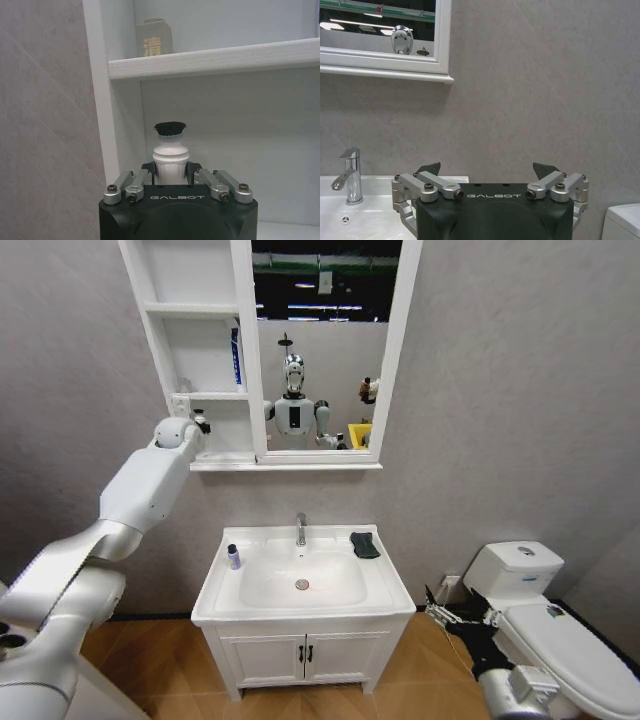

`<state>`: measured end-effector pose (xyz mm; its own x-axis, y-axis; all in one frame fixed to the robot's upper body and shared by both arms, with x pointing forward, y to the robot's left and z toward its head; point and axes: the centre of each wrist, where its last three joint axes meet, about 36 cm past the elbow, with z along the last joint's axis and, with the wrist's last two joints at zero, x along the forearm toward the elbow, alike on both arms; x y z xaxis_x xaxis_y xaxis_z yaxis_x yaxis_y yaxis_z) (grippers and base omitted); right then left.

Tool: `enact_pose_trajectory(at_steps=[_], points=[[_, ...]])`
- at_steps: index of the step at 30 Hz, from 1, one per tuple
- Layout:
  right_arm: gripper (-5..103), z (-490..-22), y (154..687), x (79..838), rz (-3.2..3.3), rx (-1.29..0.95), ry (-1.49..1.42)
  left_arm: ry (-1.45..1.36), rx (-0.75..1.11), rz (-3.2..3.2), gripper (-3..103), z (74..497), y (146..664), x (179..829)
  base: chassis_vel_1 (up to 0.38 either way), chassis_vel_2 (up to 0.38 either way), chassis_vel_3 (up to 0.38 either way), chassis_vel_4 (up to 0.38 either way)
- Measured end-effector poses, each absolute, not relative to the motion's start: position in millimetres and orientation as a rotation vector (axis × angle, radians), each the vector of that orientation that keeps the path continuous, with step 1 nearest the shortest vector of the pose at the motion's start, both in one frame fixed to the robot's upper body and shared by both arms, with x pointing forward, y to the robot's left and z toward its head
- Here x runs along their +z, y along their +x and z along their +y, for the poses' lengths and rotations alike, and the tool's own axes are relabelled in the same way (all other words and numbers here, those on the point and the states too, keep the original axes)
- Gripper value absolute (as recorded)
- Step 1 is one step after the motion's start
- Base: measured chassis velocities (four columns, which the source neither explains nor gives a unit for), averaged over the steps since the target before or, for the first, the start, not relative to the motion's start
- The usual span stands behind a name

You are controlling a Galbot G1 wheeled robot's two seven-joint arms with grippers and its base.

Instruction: Move facial cleanser and shampoo from washbasin to cabinet, then wipe washbasin with towel.

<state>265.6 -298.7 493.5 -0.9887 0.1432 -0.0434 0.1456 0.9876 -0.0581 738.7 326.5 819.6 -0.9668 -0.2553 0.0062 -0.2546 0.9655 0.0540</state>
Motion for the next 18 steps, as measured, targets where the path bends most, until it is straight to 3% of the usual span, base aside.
enact_pose_trajectory(at_steps=[18], points=[[100, -301.5, 264.2, 483.5, 3.104, -0.095, 0.242, 0.318, 0.036, -3.129, 30, 308.3, 746.7, 821.5, 0.000, 0.000, 0.000, 0.000]])
